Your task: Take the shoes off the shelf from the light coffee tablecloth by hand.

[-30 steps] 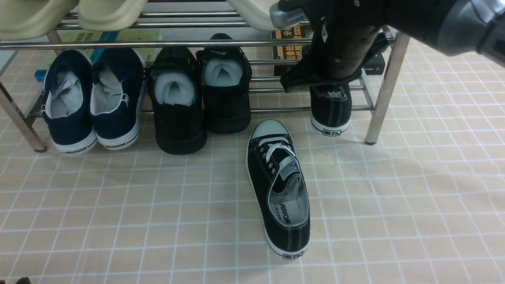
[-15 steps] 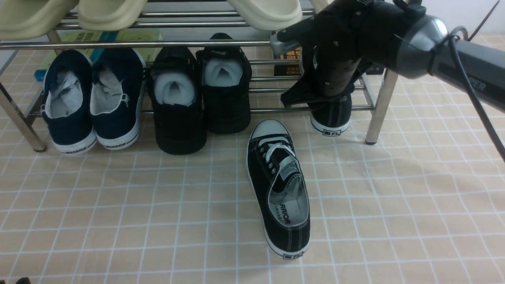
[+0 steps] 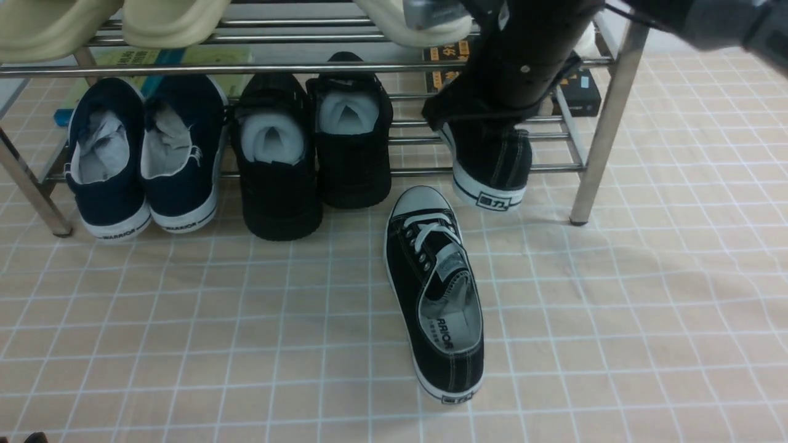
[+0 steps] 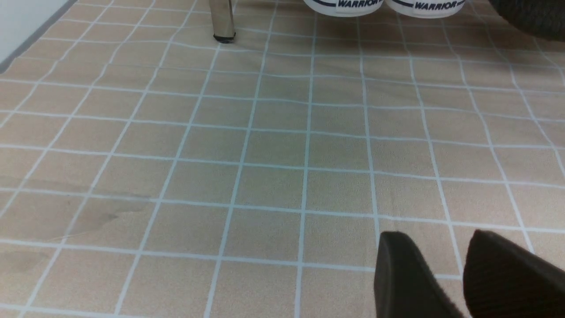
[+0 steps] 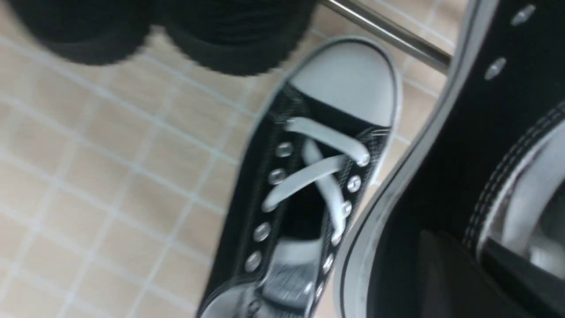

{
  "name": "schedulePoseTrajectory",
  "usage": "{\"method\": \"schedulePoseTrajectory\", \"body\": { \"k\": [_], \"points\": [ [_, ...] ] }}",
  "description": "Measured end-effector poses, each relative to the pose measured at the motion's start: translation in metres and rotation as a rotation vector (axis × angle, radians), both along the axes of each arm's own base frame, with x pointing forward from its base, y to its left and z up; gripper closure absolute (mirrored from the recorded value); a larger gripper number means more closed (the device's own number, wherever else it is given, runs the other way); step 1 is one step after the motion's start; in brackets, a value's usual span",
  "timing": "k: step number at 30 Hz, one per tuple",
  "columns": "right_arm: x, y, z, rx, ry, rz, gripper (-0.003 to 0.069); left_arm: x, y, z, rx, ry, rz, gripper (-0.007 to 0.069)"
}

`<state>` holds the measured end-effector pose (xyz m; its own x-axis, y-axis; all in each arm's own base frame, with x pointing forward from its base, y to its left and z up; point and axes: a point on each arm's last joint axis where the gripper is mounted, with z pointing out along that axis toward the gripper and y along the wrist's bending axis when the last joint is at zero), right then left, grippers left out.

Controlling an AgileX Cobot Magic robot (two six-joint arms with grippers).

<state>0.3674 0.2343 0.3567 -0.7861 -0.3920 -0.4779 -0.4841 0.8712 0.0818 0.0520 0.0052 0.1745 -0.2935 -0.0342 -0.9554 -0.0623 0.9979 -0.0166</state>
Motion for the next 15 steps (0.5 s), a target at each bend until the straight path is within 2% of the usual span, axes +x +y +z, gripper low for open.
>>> {"method": "schedulePoseTrajectory", "body": {
  "k": [2, 6, 10, 15],
  "points": [
    [-0.026, -0.013, 0.022, 0.020, -0.012, 0.007, 0.0654, 0.000, 0.000, 0.000, 0.000, 0.000, 0.000, 0.0384],
    [-0.058, -0.032, 0.028, 0.023, 0.024, -0.012, 0.0652, 0.000, 0.000, 0.000, 0.001, 0.000, 0.000, 0.0383],
    [-0.088, -0.053, 0.016, -0.018, 0.085, -0.043, 0.0652, 0.000, 0.000, 0.000, 0.001, 0.000, 0.000, 0.0383],
    [-0.099, -0.060, -0.012, -0.079, 0.166, -0.025, 0.0650, 0.000, 0.000, 0.000, 0.001, 0.000, 0.000, 0.0383]
  ]
}}
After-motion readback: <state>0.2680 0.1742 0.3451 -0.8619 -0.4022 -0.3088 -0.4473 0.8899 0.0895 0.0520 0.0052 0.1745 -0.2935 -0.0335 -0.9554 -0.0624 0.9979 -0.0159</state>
